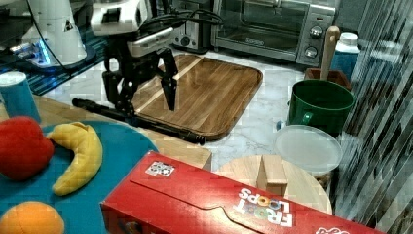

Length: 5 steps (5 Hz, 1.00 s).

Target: Open the drawer.

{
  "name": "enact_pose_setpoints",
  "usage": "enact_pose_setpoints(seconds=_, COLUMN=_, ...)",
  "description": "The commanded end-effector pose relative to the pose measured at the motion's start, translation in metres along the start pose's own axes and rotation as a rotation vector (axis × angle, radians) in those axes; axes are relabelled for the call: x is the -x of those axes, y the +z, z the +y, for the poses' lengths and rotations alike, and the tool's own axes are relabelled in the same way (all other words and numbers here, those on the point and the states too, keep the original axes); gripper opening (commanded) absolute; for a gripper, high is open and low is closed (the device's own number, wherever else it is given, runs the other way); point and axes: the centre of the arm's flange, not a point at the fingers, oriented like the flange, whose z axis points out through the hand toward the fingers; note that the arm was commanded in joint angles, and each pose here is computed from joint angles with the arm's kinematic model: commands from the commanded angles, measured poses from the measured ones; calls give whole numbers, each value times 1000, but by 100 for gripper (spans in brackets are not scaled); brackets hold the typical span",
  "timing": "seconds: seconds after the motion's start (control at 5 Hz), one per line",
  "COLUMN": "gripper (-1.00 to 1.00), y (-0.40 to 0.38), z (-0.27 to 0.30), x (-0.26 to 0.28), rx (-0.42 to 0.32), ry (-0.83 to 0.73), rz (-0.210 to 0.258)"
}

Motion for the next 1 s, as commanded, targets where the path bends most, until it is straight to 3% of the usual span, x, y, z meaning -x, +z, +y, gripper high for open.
enact_pose_setpoints(seconds=0.2, gripper=100, y=-4, z=-199, x=43, rx=-110, ry=-192, rz=-63)
enact_pose_setpoints(seconds=0.4, gripper=100, y=-13, z=-206, x=46, rx=-110, ry=-167, rz=-91)
enact_pose_setpoints(seconds=1.0, gripper=100, y=-14, z=-228, x=48, rx=-110, ry=-83, rz=-71)
